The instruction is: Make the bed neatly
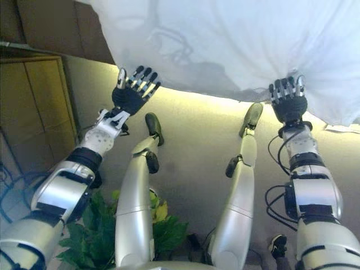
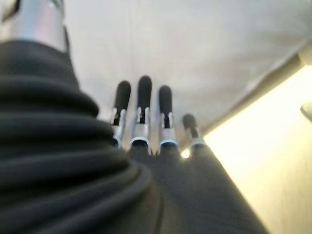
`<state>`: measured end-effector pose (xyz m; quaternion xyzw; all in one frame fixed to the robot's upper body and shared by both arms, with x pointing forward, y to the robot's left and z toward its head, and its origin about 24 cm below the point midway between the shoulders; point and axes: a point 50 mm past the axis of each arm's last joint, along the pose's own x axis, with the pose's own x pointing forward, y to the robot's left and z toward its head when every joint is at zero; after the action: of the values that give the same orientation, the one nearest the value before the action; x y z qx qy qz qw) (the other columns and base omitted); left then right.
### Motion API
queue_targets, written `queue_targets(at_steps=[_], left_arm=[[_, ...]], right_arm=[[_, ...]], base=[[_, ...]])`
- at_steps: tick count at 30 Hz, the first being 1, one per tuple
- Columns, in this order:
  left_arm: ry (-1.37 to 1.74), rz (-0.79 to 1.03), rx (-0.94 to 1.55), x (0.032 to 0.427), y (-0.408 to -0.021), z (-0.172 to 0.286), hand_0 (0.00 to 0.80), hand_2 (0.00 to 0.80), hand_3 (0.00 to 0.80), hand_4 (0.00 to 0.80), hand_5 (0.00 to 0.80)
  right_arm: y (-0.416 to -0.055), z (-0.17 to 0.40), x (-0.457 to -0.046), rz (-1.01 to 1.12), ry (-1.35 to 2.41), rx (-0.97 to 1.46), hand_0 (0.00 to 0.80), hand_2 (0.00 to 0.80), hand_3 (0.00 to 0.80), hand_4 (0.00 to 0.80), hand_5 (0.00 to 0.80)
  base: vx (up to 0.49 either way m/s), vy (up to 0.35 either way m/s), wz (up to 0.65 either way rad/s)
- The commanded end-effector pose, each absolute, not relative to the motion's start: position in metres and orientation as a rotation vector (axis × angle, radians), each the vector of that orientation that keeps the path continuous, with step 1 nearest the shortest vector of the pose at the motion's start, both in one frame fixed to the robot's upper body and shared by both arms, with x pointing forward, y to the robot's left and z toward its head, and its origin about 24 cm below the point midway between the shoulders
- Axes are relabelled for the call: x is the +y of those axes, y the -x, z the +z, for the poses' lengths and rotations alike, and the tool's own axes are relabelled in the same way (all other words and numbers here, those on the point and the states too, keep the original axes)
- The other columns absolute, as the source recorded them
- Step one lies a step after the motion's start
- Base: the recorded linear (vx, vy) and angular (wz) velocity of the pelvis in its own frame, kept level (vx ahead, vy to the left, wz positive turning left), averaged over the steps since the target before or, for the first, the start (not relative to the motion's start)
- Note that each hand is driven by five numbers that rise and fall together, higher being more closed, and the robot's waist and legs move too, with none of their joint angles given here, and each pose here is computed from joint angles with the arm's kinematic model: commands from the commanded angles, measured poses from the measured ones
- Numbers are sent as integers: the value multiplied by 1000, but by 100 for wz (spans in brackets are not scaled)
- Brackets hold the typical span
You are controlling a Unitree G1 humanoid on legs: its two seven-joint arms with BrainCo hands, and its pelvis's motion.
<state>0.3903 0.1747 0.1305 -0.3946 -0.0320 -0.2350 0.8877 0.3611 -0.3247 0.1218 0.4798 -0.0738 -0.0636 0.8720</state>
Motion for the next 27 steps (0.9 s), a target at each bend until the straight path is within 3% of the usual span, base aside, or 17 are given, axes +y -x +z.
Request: queue_targets(at_steps=[1, 8, 17, 22, 27], left_arm=[[796, -356, -81, 203, -377, 106, 0, 0, 0, 0, 0], [877, -280, -156, 246, -349, 87, 0, 0, 0, 0, 0], [1019, -278, -168, 250, -311, 44, 0, 0, 0, 0, 0], [957, -186, -169, 251, -300, 33, 0, 0, 0, 0, 0], [688, -207, -136, 239, -300, 41, 0, 0, 0, 0, 0]], right_arm=[[-319, 115, -387, -345, -933, -174, 0, 0, 0, 0, 0], [-250, 83, -436, -525, -962, -224, 0, 0, 0, 0, 0], [-167, 9, -438, -630, -1078, -166, 0, 0, 0, 0, 0], [-147, -27, -417, -658, -1096, -122, 0, 0, 0, 0, 0], [-161, -35, -396, -559, -801, 26, 0, 0, 0, 0, 0]], base=[[0, 75, 0], [16, 99, -3], [20, 25, -5], [6, -83, 0], [40, -193, 4]])
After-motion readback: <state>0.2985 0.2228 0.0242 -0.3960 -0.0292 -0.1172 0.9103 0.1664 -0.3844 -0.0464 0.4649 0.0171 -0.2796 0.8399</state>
